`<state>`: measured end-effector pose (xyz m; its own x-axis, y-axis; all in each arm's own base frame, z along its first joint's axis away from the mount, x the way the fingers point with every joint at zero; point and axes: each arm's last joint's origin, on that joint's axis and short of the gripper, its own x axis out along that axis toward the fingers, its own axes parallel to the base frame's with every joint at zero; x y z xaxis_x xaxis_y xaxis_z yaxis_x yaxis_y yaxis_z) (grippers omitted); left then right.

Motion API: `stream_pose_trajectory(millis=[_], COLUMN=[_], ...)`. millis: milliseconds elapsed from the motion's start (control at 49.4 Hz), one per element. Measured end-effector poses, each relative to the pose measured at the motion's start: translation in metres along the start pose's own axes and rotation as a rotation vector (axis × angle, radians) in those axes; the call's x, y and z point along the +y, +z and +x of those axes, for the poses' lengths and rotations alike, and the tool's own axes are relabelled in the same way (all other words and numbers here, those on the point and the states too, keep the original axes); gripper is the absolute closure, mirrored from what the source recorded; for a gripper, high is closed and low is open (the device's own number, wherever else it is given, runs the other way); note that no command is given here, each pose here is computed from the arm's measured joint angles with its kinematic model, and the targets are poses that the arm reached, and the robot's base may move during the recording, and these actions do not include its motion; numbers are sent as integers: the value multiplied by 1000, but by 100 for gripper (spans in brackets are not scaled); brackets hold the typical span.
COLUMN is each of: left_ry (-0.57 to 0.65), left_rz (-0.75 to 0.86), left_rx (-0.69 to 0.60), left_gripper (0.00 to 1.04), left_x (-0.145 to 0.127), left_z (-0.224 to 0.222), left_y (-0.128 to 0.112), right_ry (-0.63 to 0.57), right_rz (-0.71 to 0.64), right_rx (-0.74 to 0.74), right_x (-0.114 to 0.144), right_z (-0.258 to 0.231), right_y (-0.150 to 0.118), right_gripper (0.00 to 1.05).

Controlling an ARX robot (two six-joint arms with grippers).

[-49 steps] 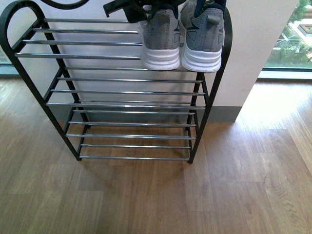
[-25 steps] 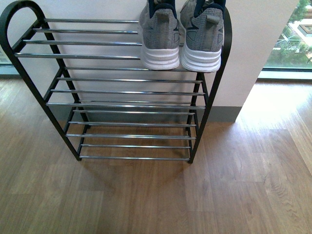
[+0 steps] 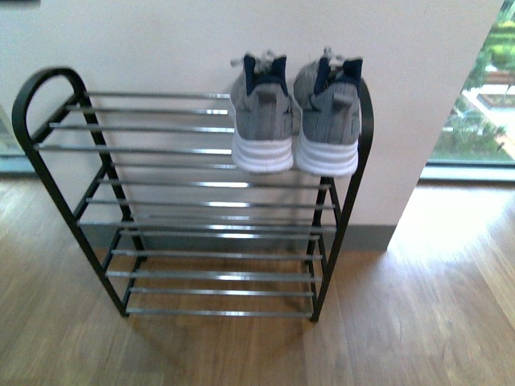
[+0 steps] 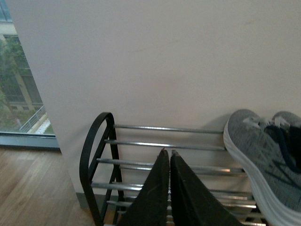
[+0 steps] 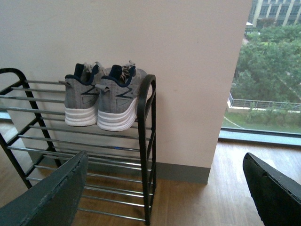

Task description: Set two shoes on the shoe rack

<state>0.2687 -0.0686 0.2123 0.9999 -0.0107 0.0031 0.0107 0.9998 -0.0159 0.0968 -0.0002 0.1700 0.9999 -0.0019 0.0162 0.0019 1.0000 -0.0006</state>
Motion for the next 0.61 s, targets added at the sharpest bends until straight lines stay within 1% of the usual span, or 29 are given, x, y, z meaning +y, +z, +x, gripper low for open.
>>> stream_pose_trajectory(millis=[20,324,608], left_ry=[-1,4,7], left_rz=[0,6,6], left_rx=[4,9,13], left_gripper=[104,104,104], left_x=[3,37,53], left_z=[-4,-56,-93], left_y=[-3,-22,-34], right_ry=[0,0,0], right_rz=[0,0,0], right_rx=[0,0,0], right_x=[0,0,0], right_z=[0,0,0], right_y=[0,0,0], right_gripper=[9,9,9])
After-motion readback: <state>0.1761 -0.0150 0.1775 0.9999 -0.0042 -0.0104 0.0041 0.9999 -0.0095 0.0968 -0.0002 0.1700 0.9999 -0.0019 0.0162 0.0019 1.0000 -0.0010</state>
